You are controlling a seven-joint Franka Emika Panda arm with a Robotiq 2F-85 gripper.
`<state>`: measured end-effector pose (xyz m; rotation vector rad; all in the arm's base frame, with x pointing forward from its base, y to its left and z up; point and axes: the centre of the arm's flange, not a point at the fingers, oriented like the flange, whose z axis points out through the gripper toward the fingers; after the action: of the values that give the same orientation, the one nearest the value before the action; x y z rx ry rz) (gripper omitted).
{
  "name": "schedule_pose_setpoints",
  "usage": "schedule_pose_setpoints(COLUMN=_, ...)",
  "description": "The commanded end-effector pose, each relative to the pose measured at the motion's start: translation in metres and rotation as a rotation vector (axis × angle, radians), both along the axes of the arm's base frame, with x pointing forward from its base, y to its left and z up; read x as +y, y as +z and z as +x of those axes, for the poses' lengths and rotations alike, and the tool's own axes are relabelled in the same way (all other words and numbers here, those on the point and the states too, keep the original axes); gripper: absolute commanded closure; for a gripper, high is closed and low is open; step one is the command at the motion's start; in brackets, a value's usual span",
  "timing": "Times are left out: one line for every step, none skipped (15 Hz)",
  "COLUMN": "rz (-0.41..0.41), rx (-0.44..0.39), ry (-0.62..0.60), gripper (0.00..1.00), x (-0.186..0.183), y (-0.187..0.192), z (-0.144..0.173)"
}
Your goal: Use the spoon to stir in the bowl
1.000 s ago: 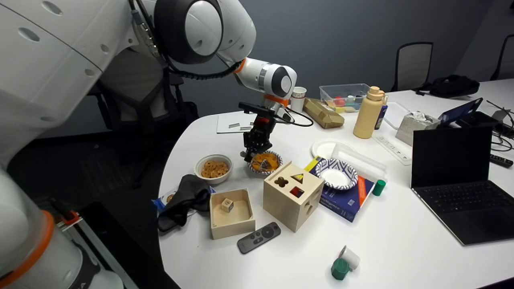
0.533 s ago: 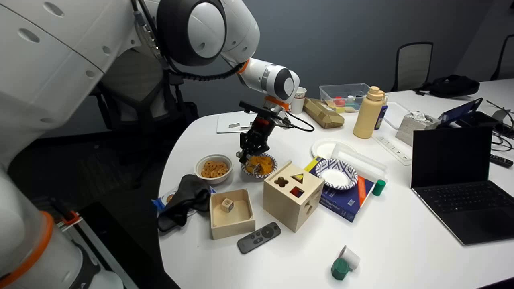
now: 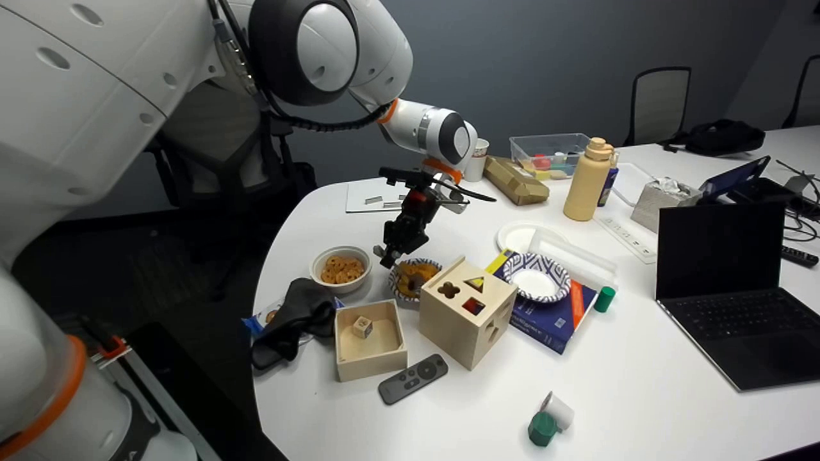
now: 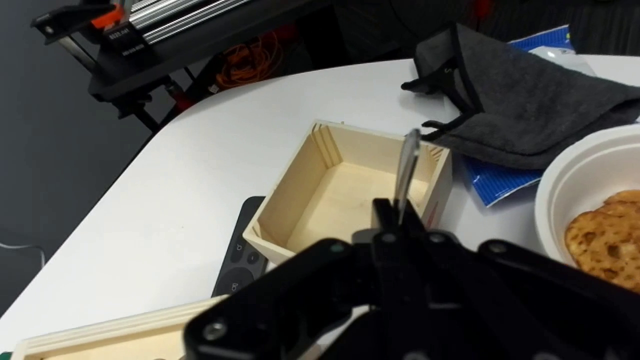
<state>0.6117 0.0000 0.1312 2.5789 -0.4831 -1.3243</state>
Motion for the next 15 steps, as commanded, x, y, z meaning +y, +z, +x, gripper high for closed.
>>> schedule_pose_setpoints(rz=-0.071, rx=-0.043, ry=0.02, gripper=0.99, x=0.012, y=0.011, z=0.005)
schedule_pose_setpoints(rz=-0.068, rx=-0.057, ry=0.033, gripper=0.99, x=0.016, y=0.015, z=0.005)
schedule_pose_setpoints(rz=-0.053, rx=-0.073, ry=0.048, gripper=0.99, x=0.021, y=0.02, z=0.005)
schedule_pose_setpoints(rz=-0.05, rx=-0.091, ry=0.061, gripper=0.99, x=0.026, y=0.025, z=0.004)
schedule_pose_setpoints(rz=-0.043, rx=-0.115, ry=0.073, gripper=0.99, x=0.03, y=0.03, z=0.003)
schedule_pose_setpoints(rz=-0.038, rx=-0.144, ry=0.084, gripper=0.99, x=0.033, y=0.035, z=0.003)
schedule_pose_setpoints(rz=-0.05, rx=-0.186, ry=0.095, gripper=0.99, x=0.035, y=0.039, z=0.001)
schedule_pose_setpoints(rz=-0.043, rx=-0.236, ry=0.112, gripper=0.99, x=0.038, y=0.045, z=-0.004)
schedule_pose_setpoints(rz=-0.043, rx=-0.288, ry=0.125, gripper=0.99, x=0.039, y=0.051, z=-0.01)
schedule_pose_setpoints(rz=-0.037, rx=-0.336, ry=0.136, gripper=0.99, x=0.039, y=0.055, z=-0.015)
schedule_pose_setpoints(rz=-0.035, rx=-0.394, ry=0.154, gripper=0.99, x=0.037, y=0.057, z=-0.022)
schedule_pose_setpoints(rz=-0.027, rx=-0.454, ry=0.163, gripper=0.99, x=0.034, y=0.06, z=-0.028)
schedule_pose_setpoints(rz=-0.009, rx=-0.508, ry=0.161, gripper=0.99, x=0.03, y=0.062, z=-0.033)
schedule_pose_setpoints(rz=0.009, rx=-0.553, ry=0.155, gripper=0.99, x=0.026, y=0.064, z=-0.039)
schedule_pose_setpoints(rz=0.022, rx=-0.585, ry=0.151, gripper=0.99, x=0.024, y=0.066, z=-0.044)
